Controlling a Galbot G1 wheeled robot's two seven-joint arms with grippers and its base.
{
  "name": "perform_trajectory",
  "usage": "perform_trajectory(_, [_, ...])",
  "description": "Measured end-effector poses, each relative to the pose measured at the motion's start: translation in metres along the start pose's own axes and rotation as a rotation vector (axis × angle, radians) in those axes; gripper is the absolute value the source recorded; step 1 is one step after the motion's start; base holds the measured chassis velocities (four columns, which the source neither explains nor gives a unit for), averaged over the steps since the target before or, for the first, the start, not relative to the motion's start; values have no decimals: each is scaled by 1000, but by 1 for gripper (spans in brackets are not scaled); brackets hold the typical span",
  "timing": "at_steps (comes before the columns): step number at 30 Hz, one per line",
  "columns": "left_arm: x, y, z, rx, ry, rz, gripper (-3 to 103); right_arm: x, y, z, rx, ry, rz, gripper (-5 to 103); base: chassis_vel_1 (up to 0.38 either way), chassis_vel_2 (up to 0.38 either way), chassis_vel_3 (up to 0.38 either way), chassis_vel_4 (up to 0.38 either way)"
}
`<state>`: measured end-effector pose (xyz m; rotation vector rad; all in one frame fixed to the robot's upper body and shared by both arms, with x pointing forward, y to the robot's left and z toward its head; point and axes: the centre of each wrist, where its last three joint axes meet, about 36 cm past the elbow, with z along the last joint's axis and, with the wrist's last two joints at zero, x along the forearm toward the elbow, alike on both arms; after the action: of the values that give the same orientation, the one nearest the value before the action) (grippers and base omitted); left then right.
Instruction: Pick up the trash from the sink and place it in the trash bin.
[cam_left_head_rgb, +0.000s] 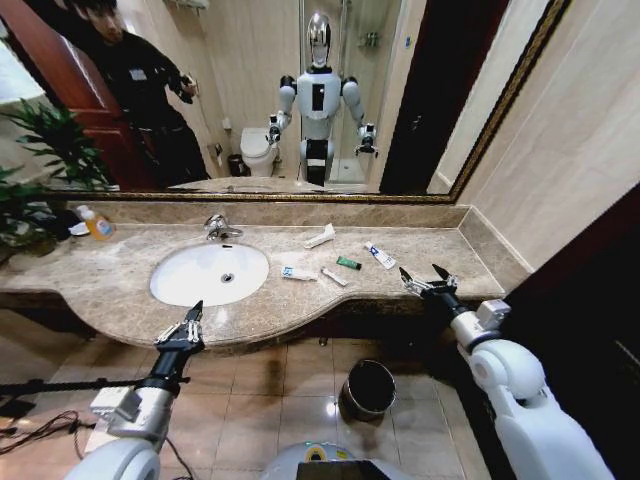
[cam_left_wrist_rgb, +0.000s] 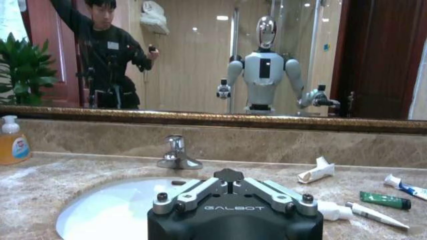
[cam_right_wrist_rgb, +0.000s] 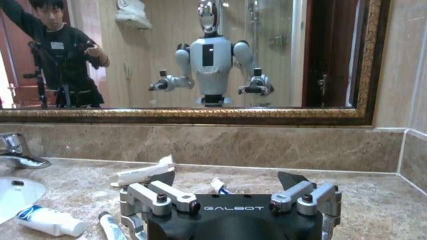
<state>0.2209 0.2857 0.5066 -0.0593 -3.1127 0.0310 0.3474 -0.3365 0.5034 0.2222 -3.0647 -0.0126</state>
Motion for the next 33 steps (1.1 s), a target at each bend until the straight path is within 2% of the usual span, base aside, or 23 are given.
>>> perform_trajectory(21, [0,0,0,0,0,0,0,-10,-1,-4,-17,46,-60,100,0,0,0,0])
perform_trajectory(33, [0,0,0,0,0,0,0,-36,-5,-3,-11,74,-159,100,0,0,0,0])
